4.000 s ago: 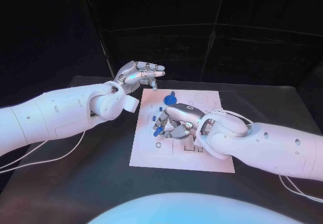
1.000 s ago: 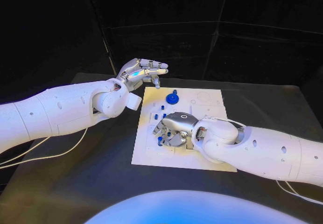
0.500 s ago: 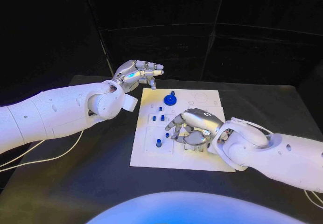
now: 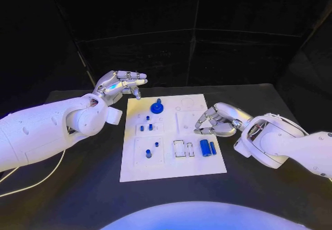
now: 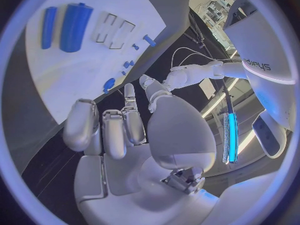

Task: Assemble the parts on the task board

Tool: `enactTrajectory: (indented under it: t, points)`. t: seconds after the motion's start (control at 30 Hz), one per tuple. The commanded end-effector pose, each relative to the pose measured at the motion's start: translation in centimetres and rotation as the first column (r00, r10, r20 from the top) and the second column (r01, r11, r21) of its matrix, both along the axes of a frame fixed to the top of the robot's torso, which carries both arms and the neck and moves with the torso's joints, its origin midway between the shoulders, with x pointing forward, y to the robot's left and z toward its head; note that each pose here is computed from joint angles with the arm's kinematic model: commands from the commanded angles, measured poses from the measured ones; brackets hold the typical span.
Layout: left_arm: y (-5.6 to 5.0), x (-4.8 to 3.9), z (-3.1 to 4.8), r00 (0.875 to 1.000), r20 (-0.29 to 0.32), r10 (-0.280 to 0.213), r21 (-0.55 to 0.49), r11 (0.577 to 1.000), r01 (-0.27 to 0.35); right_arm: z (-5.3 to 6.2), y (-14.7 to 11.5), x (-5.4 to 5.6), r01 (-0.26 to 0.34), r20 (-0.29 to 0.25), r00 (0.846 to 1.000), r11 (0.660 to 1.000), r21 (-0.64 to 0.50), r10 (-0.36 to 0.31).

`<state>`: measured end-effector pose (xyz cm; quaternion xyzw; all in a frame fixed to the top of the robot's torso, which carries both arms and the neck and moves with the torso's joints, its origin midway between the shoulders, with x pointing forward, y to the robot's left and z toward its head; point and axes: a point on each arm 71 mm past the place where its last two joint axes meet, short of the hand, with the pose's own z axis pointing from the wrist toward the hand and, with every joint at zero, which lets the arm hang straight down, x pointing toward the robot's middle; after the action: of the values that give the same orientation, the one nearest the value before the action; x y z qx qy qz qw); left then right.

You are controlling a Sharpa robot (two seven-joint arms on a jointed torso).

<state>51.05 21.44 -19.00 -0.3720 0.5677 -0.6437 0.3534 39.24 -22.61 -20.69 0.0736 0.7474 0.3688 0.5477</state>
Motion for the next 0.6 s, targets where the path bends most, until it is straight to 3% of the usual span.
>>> enactTrajectory:
  t: [0.03, 0.17, 0.3, 0.6]
  points:
    - [-0.2, -0.04, 0.1, 1.0, 0.004, -0.014, -0.009, 1.0, 0.014, -0.4, -1.5, -0.1, 0.081, -0.054, 0.995, 0.992, -0.098, -0.086]
    - [0.0, -0.05, 0.06, 1.0, 0.002, -0.012, -0.007, 1.0, 0.012, -0.4, -3.8, -0.1, 0.187, -0.014, 0.981, 0.966, -0.18, -0.193]
    - [0.0, -0.06, 0.03, 1.0, 0.001, -0.013, -0.006, 1.0, 0.013, -0.8, -4.9, -0.3, 0.238, -0.013, 0.969, 0.94, -0.243, -0.249]
    - [-0.3, -0.06, -0.02, 1.0, 0.001, -0.022, -0.01, 1.0, 0.022, -2.4, -4.6, -1.2, 0.214, -0.016, 0.972, 0.912, -0.349, -0.235]
